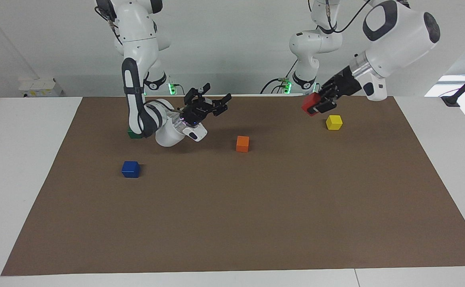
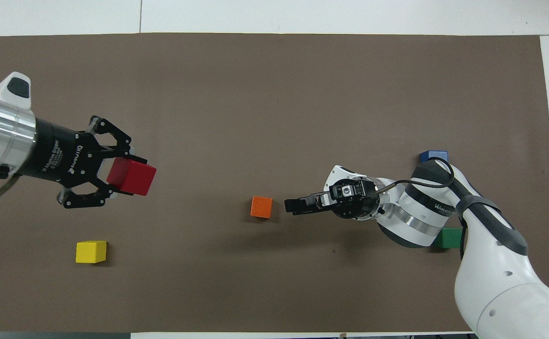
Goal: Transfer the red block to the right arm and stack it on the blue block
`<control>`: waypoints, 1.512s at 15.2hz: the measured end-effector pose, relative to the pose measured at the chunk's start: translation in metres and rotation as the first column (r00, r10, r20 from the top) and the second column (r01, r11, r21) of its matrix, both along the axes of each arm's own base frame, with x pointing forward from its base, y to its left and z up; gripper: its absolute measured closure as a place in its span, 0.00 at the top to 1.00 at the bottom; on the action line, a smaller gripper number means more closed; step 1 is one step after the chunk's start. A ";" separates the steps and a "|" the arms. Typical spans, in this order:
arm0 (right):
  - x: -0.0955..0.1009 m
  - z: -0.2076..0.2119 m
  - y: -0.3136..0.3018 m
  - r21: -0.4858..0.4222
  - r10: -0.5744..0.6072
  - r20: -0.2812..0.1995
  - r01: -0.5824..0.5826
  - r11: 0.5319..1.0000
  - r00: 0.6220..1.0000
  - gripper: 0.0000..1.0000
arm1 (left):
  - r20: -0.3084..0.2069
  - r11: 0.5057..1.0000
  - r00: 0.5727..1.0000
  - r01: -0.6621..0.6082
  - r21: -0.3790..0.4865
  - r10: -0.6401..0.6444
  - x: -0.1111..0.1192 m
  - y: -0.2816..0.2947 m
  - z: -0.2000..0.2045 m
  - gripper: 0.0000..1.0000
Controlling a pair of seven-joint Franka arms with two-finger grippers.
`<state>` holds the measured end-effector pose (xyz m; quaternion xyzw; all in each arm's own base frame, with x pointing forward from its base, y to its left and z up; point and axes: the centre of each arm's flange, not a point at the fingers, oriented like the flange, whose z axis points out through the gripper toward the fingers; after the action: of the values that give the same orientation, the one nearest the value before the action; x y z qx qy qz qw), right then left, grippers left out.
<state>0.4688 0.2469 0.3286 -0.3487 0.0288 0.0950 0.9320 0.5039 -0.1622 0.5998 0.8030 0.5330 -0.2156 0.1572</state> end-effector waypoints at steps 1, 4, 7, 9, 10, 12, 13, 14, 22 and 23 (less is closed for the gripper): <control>-0.001 -0.006 0.005 0.011 -0.002 -0.009 0.002 1.000 1.000 1.00 | -0.047 0.997 0.996 -0.077 0.004 0.077 -0.010 -0.025 0.008 0.55; -0.002 -0.017 0.027 0.020 -0.015 -0.010 0.015 1.000 1.000 1.00 | -0.184 0.964 0.947 -0.259 0.055 0.265 -0.032 -0.082 0.010 0.55; 0.004 -0.023 0.043 -0.014 -0.029 0.003 0.029 0.999 1.000 1.00 | -0.232 0.914 0.885 -0.392 0.100 0.405 -0.047 -0.127 0.005 0.55; 0.002 -0.031 0.052 -0.020 -0.036 0.016 0.036 0.999 0.999 1.00 | -0.230 0.892 0.862 -0.442 0.096 0.452 -0.054 -0.149 0.002 0.55; 0.001 -0.034 0.056 -0.022 -0.036 0.019 0.036 0.999 0.999 1.00 | -0.224 0.886 0.857 -0.455 0.088 0.463 -0.057 -0.156 0.000 0.55; -0.004 -0.037 0.066 -0.018 -0.034 0.016 0.034 0.999 0.999 1.00 | -0.202 0.878 0.855 -0.475 0.065 0.477 -0.062 -0.169 -0.008 0.55; -0.006 -0.037 0.070 -0.016 -0.023 0.012 0.023 1.000 1.000 1.00 | -0.192 0.874 0.854 -0.482 0.057 0.484 -0.066 -0.174 -0.014 0.55; -0.008 -0.038 0.073 -0.015 -0.007 -0.001 0.007 1.000 1.000 1.00 | -0.181 0.869 0.851 -0.493 0.052 0.493 -0.070 -0.176 -0.020 0.55; -0.006 -0.039 0.069 -0.005 0.048 -0.051 -0.048 0.999 0.998 1.00 | -0.160 0.847 0.833 -0.528 0.058 0.530 -0.078 -0.165 -0.037 0.55; -0.005 -0.039 0.068 -0.005 0.045 -0.051 -0.045 0.999 0.998 1.00 | -0.161 0.846 0.831 -0.530 0.060 0.532 -0.078 -0.163 -0.038 0.55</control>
<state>0.4635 0.3146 0.2900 -0.3496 0.0450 0.1246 0.9275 0.4260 -0.3257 0.5620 0.6029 0.7476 -0.2284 0.1594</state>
